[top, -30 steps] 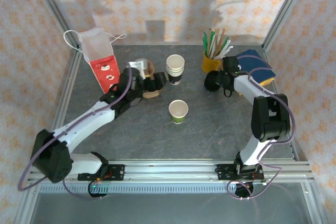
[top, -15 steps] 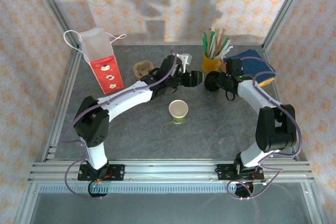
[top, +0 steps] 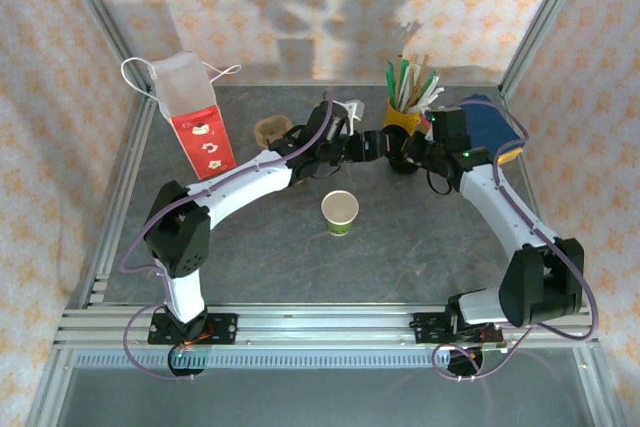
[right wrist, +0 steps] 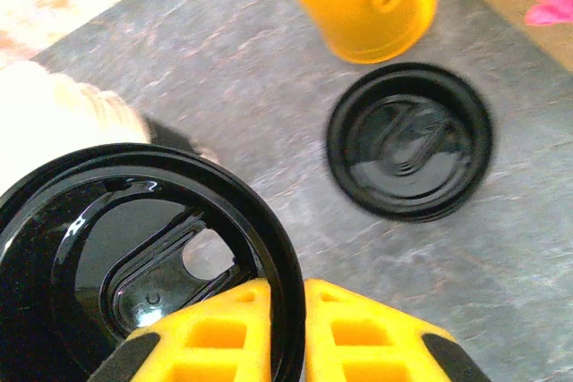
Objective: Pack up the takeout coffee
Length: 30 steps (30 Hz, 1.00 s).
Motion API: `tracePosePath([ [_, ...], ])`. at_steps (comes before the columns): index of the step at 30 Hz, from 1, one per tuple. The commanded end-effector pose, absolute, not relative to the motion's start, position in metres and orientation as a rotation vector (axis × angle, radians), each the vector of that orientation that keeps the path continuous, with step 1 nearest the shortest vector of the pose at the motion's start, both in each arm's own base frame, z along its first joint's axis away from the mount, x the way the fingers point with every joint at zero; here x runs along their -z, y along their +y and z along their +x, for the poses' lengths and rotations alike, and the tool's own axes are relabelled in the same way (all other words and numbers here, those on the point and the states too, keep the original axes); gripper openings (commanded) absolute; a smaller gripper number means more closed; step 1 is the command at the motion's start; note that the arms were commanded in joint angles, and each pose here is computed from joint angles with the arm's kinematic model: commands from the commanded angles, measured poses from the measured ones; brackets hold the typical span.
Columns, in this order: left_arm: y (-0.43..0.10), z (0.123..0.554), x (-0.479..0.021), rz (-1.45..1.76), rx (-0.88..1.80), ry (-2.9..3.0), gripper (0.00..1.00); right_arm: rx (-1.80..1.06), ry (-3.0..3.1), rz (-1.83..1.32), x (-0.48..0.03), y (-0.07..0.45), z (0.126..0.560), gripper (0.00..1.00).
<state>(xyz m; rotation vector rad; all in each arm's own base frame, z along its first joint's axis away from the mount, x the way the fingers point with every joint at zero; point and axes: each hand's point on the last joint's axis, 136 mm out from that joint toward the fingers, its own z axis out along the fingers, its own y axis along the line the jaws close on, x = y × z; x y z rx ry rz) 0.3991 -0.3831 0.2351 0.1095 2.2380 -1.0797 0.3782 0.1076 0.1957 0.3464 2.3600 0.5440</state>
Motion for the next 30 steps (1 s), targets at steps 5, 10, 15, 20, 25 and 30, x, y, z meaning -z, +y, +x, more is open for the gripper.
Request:
tracePosePath([
  [5,-0.387,0.412,-0.244,0.036,1.106,2.232,0.67,-0.672,2.318,0.259,-0.236,0.137,0.36,0.14],
  [10,-0.393,0.409,-0.253,0.044,1.193,2.203,0.4,-0.679,2.308,0.242,-0.243,0.141,0.357,0.14],
  [15,-0.389,0.406,-0.265,0.045,1.235,2.168,0.21,-0.663,2.274,0.214,-0.252,0.141,0.359,0.21],
  [20,-0.367,0.402,-0.275,0.007,1.277,2.135,0.08,-0.63,2.16,0.126,-0.281,0.138,0.362,0.42],
  [25,-0.32,0.393,-0.278,-0.06,1.275,2.128,0.07,-0.667,1.91,-0.092,-0.336,0.147,0.348,0.57],
  [30,-0.273,0.372,-0.271,-0.159,1.402,2.138,0.07,-0.66,1.654,-0.199,-0.379,0.15,0.341,0.65],
])
